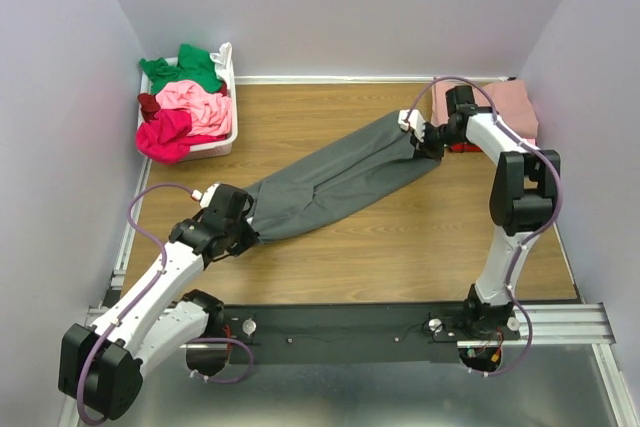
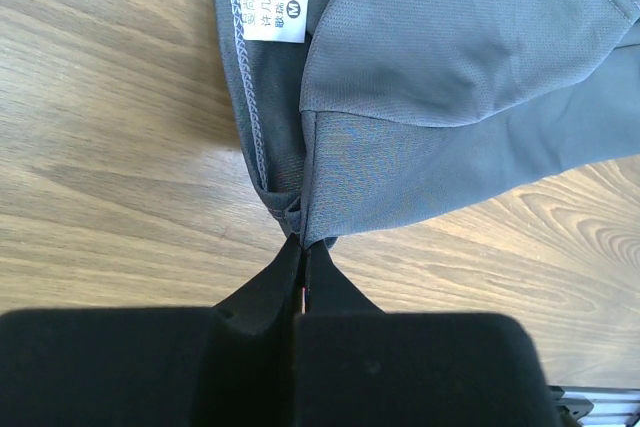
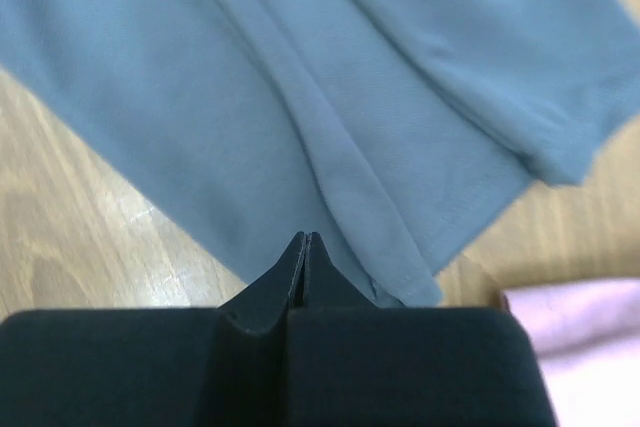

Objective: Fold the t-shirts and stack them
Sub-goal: Fold the tshirt

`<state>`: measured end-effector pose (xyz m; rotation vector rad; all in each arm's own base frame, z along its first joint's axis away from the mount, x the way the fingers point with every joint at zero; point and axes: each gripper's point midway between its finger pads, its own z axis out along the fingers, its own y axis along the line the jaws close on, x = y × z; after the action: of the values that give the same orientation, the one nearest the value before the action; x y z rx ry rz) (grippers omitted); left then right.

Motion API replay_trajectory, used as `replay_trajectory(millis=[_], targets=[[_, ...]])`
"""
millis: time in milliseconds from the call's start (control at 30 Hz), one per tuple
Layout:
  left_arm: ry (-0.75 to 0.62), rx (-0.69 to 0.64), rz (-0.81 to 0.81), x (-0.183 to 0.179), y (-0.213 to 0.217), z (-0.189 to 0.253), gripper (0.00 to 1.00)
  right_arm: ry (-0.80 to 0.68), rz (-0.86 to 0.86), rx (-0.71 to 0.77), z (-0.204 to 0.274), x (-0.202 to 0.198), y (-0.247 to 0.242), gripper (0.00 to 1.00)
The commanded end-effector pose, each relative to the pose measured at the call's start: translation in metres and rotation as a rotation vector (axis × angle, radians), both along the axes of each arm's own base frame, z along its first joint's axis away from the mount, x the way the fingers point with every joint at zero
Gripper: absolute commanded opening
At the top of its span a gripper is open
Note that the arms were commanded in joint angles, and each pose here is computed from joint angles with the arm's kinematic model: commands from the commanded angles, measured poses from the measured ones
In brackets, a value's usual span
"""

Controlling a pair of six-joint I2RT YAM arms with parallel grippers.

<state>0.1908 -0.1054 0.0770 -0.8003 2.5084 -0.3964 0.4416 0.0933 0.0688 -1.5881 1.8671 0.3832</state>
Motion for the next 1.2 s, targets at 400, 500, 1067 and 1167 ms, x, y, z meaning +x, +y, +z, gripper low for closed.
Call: replay_trajectory(millis=[400,500,1067,1167], targets=[[-0.014,0.004,-0.008,0.002,0.003,0.002,0.03,0.164,-0.009,-0.090,-0.038,0.011,-0.014,0.00],[-0.013,0.006,-0.008,0.002,0.003,0.002,0.03,0.129,-0.057,-0.091,-0.038,0.027,-0.016,0.00],[-0.017,0.012,-0.002,0.004,0.004,0.002,0.03,-0.200,-0.248,0.074,0.042,0.060,0.000,0.60],[-0.014,0.006,-0.006,0.003,0.003,0.002,0.03,-0.045,0.135,0.072,0.027,-0.030,0.023,0.72]])
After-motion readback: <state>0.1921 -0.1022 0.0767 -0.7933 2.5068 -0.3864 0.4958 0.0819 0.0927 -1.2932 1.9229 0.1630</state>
